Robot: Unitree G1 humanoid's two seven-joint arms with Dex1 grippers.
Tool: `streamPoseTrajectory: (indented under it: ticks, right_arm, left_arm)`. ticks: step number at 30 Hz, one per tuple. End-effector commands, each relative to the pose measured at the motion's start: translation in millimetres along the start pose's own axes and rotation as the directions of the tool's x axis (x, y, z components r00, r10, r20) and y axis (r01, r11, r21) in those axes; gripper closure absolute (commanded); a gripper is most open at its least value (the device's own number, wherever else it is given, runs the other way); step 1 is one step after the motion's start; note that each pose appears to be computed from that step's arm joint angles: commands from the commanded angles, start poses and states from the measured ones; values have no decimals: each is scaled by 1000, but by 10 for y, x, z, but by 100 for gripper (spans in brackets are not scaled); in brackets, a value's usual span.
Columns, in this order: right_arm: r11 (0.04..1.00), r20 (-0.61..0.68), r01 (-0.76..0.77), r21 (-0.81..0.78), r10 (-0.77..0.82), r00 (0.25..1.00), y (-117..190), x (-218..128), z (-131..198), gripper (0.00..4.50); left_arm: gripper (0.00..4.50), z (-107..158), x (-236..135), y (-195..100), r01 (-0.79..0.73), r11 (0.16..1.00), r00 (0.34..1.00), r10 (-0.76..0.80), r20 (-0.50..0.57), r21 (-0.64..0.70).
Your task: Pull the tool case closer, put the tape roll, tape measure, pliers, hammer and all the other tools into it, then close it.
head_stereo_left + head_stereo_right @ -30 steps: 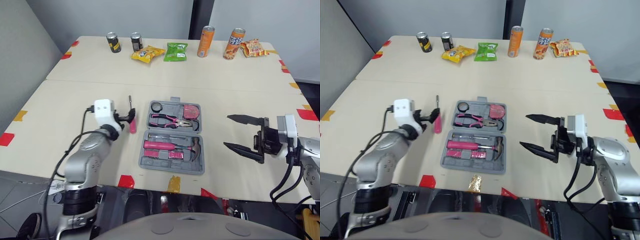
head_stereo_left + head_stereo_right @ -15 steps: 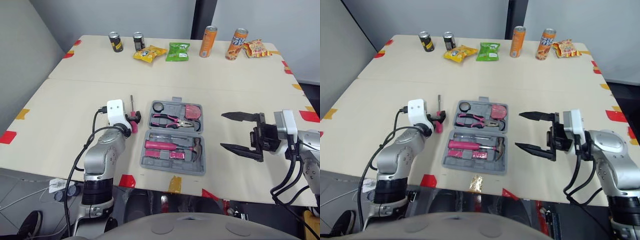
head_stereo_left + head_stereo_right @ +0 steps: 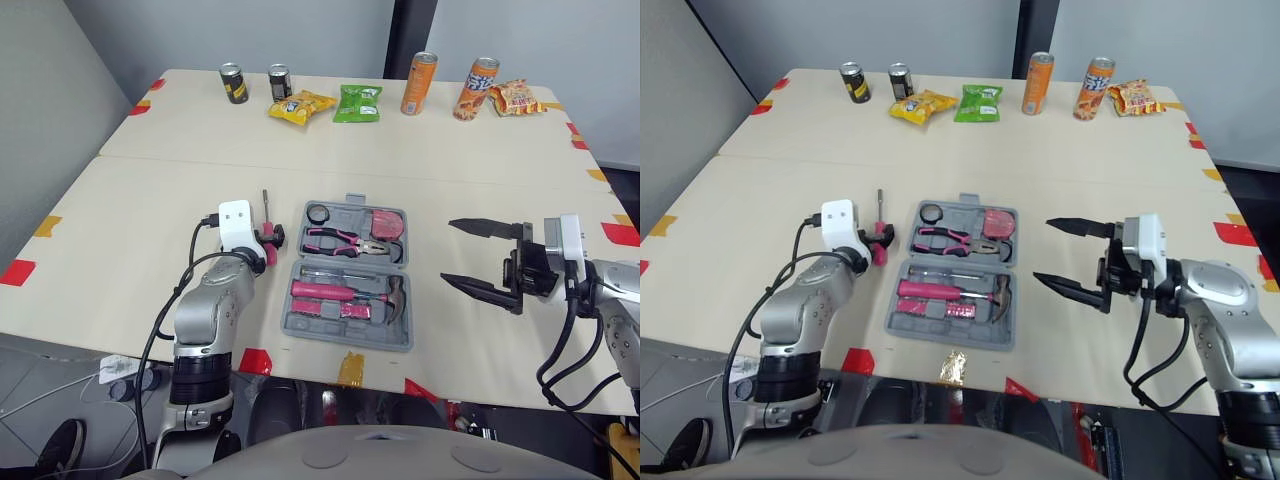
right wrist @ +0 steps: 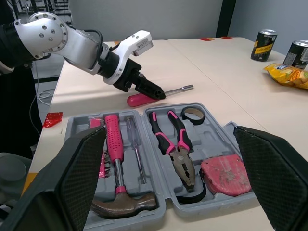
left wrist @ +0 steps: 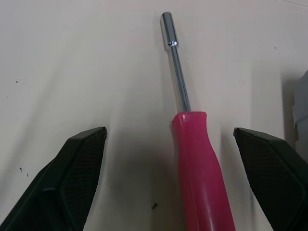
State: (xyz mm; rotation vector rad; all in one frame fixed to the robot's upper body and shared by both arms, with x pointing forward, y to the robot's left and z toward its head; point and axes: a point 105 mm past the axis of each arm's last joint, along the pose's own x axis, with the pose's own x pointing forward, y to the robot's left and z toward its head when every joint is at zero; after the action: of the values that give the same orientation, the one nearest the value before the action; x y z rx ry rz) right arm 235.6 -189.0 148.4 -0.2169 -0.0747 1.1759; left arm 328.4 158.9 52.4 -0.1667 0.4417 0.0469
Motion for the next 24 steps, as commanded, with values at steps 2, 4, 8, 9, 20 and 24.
streamPoseTrajectory:
  ticks: [2, 4, 8, 9, 20, 24]
  right_arm:
    - [999, 10, 9, -43, -9, 1000, -24, -39, 43, 0]
    - [999, 10, 8, -46, -7, 1000, -25, -38, 37, 0]
    - [999, 11, 3, -51, -3, 1000, -18, -29, 29, 0]
    - [999, 11, 4, -52, -3, 1000, -17, -28, 29, 0]
    - [998, 15, 3, -59, -2, 1000, -20, -12, 35, 0]
    - [998, 16, 3, -61, -2, 1000, -14, -7, 37, 0]
  left_arm:
    - [4, 100, -1, -10, 1, 1000, 999, -1, 32, 6]
    - [4, 102, 8, -10, 1, 1000, 1000, -2, 30, 10]
    - [4, 91, 28, -5, -1, 999, 1000, 1, 15, 36]
    - [4, 85, 32, -3, -2, 999, 1000, 1, 9, 50]
    - [4, -14, 86, -8, 3, 995, 999, 2, -48, 97]
    - [4, -23, 91, -9, 2, 995, 999, 3, -51, 99]
